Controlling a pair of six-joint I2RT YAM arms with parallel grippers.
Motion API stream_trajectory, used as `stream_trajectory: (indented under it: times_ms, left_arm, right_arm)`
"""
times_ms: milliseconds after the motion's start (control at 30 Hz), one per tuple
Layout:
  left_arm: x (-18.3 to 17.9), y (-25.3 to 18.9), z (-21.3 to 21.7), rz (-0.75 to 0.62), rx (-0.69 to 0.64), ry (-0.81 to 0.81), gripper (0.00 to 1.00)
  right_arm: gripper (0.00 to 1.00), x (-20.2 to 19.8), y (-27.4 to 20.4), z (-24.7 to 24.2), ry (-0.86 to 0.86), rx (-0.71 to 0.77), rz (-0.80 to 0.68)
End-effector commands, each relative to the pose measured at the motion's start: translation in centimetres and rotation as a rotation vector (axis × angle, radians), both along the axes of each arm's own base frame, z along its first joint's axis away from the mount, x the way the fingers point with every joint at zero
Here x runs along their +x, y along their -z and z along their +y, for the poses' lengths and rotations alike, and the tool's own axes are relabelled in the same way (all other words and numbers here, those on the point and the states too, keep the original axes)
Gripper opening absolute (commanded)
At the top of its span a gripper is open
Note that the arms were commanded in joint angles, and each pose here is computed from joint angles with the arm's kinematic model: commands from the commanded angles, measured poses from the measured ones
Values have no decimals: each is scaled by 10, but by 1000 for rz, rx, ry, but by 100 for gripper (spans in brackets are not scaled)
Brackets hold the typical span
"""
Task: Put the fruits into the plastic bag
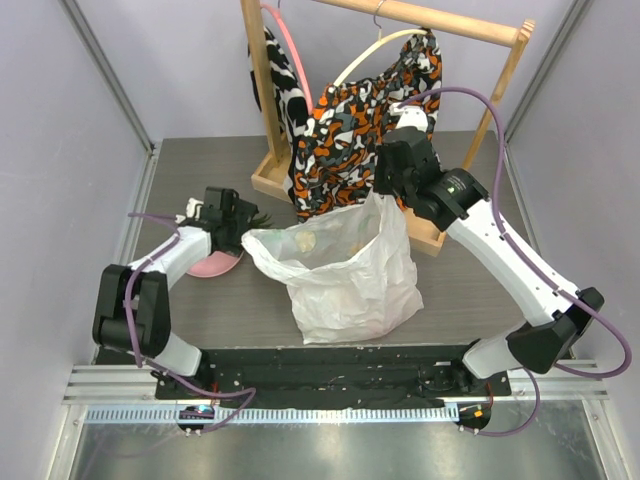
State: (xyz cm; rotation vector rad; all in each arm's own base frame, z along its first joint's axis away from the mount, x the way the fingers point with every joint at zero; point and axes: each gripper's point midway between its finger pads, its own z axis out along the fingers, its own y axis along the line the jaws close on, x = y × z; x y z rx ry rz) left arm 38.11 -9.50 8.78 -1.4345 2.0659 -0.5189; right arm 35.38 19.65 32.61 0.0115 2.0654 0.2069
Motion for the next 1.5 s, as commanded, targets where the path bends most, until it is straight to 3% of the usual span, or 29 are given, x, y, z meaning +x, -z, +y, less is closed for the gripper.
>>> stream_trajectory:
  times_ms: [0, 267, 467, 667, 933, 1233, 1467]
  left_arm:
    - [38, -23, -8, -115, -35, 1, 100]
    - [51, -7, -11, -87, -19, 18, 100]
    - [54, -13, -10, -94, 6, 38, 84]
    - [43, -16, -3, -84, 42, 36, 61]
    - [24, -25, 7, -94, 95, 47, 52]
    - [8, -29, 10, -102, 124, 90, 31]
    - [-4, -37, 13, -107, 152, 125, 4]
  right_arm:
    - [2, 9, -27, -8, 39, 3, -76]
    - [2, 13, -29, -14, 62, -18, -86]
    - [2, 17, -29, -14, 60, -29, -85]
    - [2, 19, -27, -10, 48, -29, -80]
    - [2, 16, -26, -12, 46, -23, -78]
    - [2, 12, -25, -7, 30, 4, -68]
    - [2, 8, -25, -8, 28, 22, -66]
